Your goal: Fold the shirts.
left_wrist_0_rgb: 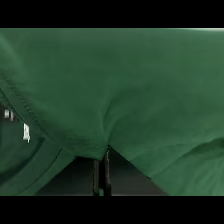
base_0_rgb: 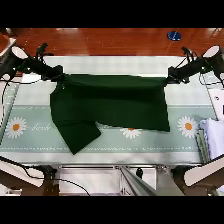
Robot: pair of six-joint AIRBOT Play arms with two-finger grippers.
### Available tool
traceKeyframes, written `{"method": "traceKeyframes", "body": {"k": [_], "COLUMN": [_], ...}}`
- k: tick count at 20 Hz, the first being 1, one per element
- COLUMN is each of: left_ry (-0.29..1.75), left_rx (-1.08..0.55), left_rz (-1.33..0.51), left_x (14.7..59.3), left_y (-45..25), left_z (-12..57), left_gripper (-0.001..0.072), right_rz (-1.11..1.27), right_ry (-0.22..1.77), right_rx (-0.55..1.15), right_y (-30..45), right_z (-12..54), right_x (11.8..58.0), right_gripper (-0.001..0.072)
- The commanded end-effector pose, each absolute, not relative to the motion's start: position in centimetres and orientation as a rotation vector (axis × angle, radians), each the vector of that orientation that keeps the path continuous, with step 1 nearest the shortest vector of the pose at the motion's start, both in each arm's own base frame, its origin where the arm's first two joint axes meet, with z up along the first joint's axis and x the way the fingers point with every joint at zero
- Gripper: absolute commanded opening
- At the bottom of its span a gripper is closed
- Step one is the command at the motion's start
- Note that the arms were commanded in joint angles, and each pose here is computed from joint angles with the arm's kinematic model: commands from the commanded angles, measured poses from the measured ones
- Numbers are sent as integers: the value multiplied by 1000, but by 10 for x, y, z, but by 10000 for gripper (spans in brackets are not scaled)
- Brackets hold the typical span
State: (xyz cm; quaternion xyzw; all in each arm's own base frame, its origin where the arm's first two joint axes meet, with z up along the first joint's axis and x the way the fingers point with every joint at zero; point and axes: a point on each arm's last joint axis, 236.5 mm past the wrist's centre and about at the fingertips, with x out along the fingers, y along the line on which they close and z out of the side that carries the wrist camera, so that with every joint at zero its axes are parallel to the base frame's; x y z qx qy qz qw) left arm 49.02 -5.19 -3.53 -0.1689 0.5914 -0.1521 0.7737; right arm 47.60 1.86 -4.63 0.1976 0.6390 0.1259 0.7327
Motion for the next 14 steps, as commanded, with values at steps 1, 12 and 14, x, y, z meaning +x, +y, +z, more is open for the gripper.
{"method": "traceKeyframes", "body": {"k": [1, 12, 14], "left_ry": [1351, 1652, 1562], "left_rx": [-354, -407, -402], "left_rz": [-349, -62, -46], "left_x": [473, 376, 354], "left_y": [-51, 27, 37], "left_z": [-44, -22, -13], "left_gripper": [23, 702, 702], "right_rz": [270, 98, 19], "right_ry": [1467, 1416, 1292], "right_rx": [420, 416, 415], "right_y": [16, -46, -67], "right_z": [-62, 23, 38], "right_x": [462, 417, 397], "right_gripper": [18, 618, 618]}}
